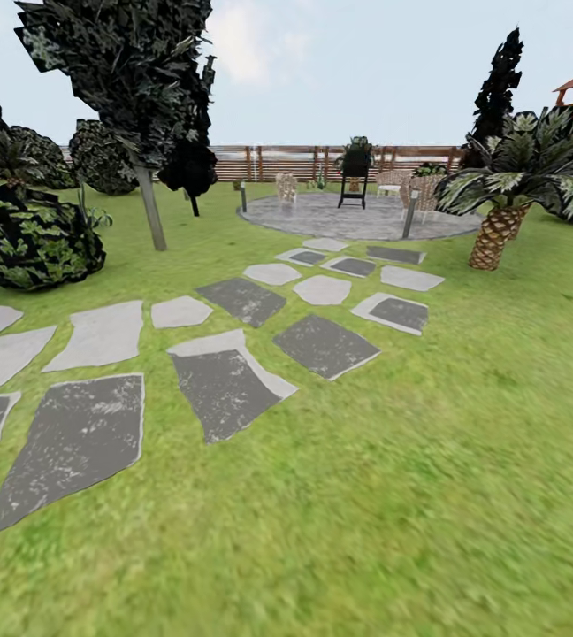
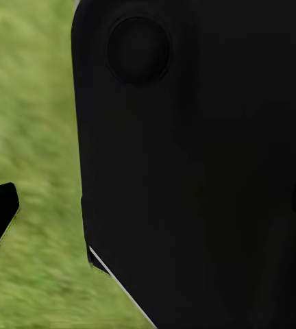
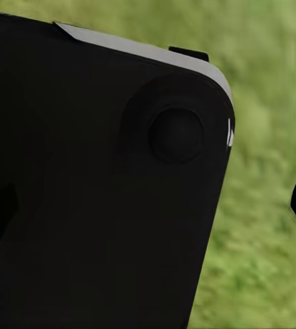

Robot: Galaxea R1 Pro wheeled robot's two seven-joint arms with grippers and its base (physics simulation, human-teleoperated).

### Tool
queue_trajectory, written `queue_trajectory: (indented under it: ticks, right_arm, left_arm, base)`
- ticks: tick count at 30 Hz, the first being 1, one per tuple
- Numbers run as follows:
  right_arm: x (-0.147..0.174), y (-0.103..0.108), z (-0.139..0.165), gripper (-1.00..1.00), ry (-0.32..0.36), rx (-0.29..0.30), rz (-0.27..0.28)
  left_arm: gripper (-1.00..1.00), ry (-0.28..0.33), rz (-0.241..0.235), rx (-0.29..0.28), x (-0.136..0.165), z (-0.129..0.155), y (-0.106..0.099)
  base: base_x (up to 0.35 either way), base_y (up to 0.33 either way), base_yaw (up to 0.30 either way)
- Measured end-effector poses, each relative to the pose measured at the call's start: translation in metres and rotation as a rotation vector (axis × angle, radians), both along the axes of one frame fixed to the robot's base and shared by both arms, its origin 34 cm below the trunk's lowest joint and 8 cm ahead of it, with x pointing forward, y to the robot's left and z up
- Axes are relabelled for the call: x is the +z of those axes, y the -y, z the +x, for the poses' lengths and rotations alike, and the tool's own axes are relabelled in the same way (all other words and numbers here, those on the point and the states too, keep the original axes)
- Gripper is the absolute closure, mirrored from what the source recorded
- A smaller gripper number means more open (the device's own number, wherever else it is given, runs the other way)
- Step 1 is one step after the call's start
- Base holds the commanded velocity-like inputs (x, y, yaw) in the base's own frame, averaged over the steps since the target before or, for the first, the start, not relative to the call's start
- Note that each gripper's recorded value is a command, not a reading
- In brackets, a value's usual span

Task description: Take the three Easter eggs out of the wicker basket on the lawn in the garden, then place them on the lawn next to a single tree (choose any tree) so that all three eggs are next to the same tree and none are left in the basket.

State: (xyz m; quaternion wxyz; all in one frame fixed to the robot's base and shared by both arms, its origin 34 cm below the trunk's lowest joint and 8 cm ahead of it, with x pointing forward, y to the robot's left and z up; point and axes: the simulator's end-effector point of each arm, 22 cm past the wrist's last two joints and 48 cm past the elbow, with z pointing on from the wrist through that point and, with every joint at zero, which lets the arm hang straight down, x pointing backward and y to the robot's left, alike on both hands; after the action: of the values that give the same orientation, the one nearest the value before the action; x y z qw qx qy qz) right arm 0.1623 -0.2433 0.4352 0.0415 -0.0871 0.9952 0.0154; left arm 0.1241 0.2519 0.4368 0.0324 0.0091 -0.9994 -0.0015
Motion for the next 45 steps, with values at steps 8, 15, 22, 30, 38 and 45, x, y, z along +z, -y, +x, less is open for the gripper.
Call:
queue_trajectory:
  ticks: [8, 15, 22, 30, 38, 45]
  right_arm:
    - [0.0000, 0.0001, -0.0006, -1.00, -0.002, -0.003, 0.000]
    - [-0.0002, -0.0001, -0.0021, -1.00, -0.010, -0.006, -0.001]
    - [0.0000, 0.0006, -0.0008, -1.00, -0.002, -0.008, -0.001]
    - [0.0000, 0.0003, 0.0003, -1.00, 0.000, -0.007, -0.001]
    - [0.0000, 0.0005, 0.0004, -1.00, 0.001, -0.003, -0.001]
    - [0.0000, 0.0004, 0.0004, -1.00, 0.001, 0.001, 0.000]
  left_arm:
    - [-1.00, 0.000, 0.000, 0.000, 0.0000, 0.0000, 0.0000]
    - [-1.00, 0.000, 0.000, 0.000, 0.0000, 0.0002, 0.0000]
    - [-1.00, 0.000, 0.000, 0.000, 0.0000, 0.0000, 0.0000]
    - [-1.00, 0.000, 0.000, 0.000, 0.0000, 0.0001, 0.0000]
    - [-1.00, 0.000, 0.000, 0.000, 0.0000, 0.0000, 0.0000]
    - [-1.00, 0.000, 0.000, 0.000, 0.0000, 0.0000, 0.0000]
  base:
    - [0.340, 0.000, -0.002]
    - [0.339, 0.000, 0.000]
    - [0.340, 0.000, 0.000]
    - [0.339, 0.000, 0.000]
    - [0.339, 0.000, 0.000]
    - [0.339, 0.000, -0.027]
